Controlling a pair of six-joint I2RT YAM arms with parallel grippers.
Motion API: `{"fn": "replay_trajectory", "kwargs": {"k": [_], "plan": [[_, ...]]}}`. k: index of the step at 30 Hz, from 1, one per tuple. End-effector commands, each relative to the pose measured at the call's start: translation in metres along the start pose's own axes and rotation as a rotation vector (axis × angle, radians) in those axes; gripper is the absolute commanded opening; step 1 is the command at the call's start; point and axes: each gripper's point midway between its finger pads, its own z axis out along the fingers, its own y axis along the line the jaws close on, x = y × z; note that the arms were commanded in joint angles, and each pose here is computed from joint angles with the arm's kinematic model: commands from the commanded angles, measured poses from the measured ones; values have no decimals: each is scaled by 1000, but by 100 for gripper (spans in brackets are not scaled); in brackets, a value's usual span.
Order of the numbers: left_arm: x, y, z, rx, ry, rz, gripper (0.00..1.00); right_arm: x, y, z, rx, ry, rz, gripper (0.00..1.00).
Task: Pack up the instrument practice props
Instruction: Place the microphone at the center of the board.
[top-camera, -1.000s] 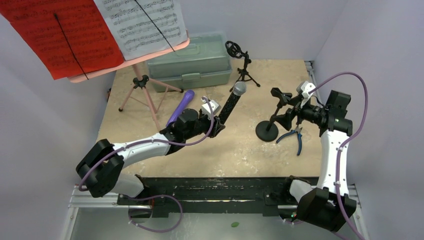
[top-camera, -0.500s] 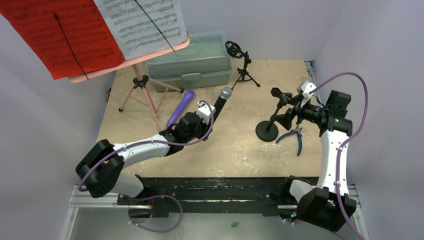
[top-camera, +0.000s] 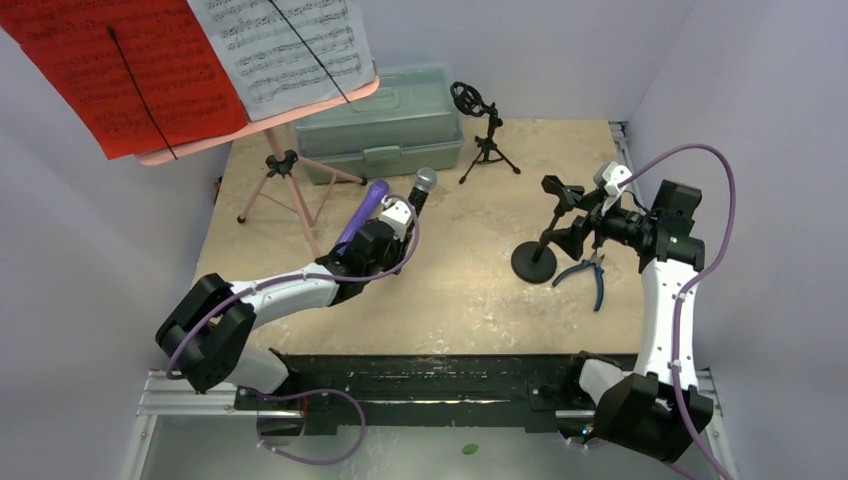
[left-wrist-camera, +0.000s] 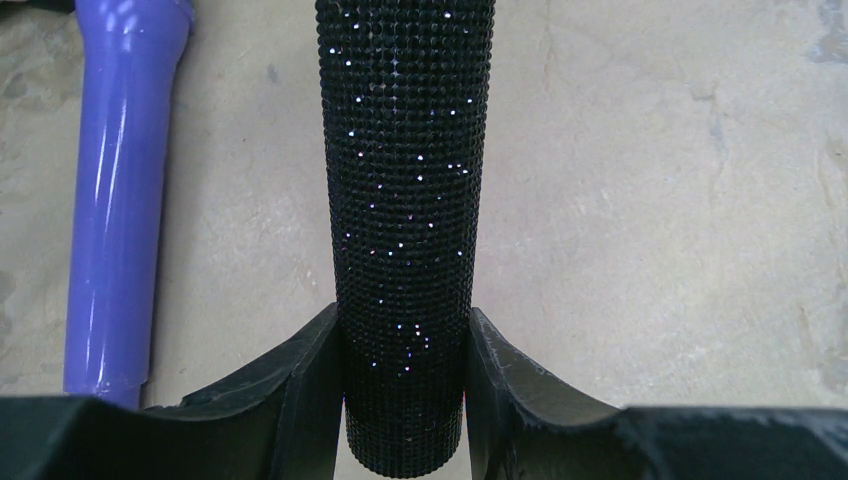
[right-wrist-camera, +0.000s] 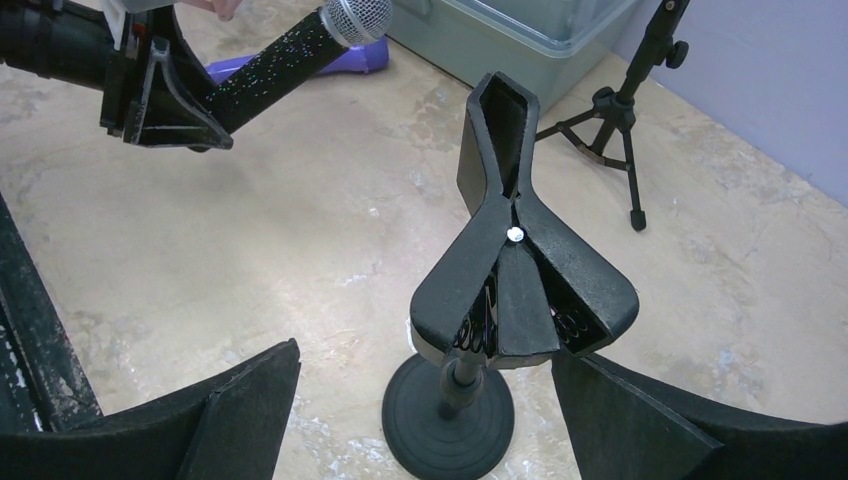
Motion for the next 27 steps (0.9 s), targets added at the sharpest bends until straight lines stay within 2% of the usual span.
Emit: {"fn": "replay_trajectory", "kwargs": {"k": [1,11,27], "plan": [[-22,15,5,-64,-52,-42,0,-1,0,0,-7,-8,0,99],[-23,38,16,-160,-34,-64,0,0,-1,1,-9,-6,6,99],[-25,53,27,-237,-25,-63,0,3,-1,2,-13,0,17,99]]}}
